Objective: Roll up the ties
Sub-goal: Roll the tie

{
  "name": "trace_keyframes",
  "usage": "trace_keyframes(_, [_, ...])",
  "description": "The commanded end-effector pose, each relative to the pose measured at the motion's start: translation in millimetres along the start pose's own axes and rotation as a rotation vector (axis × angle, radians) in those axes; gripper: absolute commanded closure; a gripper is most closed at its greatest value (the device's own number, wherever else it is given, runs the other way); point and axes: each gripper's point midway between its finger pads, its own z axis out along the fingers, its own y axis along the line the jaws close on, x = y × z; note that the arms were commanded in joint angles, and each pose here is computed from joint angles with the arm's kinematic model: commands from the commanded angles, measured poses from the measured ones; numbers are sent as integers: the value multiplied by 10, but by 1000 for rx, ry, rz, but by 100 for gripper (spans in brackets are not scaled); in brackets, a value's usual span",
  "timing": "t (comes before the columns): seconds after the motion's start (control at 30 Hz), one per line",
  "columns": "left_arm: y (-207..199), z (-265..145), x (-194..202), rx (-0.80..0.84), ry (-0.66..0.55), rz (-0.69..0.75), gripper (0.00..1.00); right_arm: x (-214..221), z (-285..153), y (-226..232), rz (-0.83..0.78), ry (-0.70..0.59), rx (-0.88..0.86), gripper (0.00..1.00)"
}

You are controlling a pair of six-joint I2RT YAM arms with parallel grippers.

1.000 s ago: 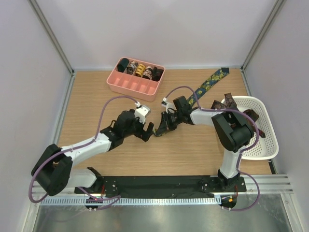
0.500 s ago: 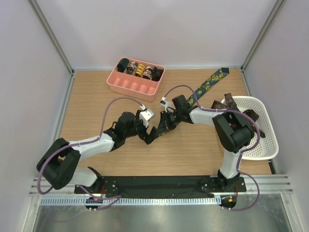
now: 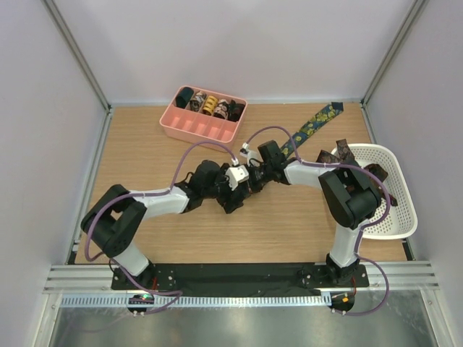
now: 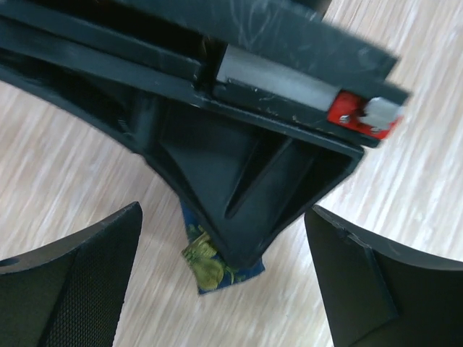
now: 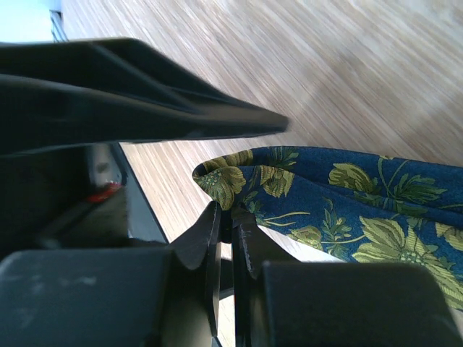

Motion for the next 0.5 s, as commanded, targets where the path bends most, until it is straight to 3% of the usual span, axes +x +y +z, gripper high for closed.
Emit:
trace_keyframes(0.0, [71, 92, -27, -3, 18, 47, 7, -179, -108, 180, -25, -77, -63, 99])
trace_keyframes(0.47, [135, 221, 127, -3, 115, 22, 37, -218, -142, -105, 85, -142, -31, 99])
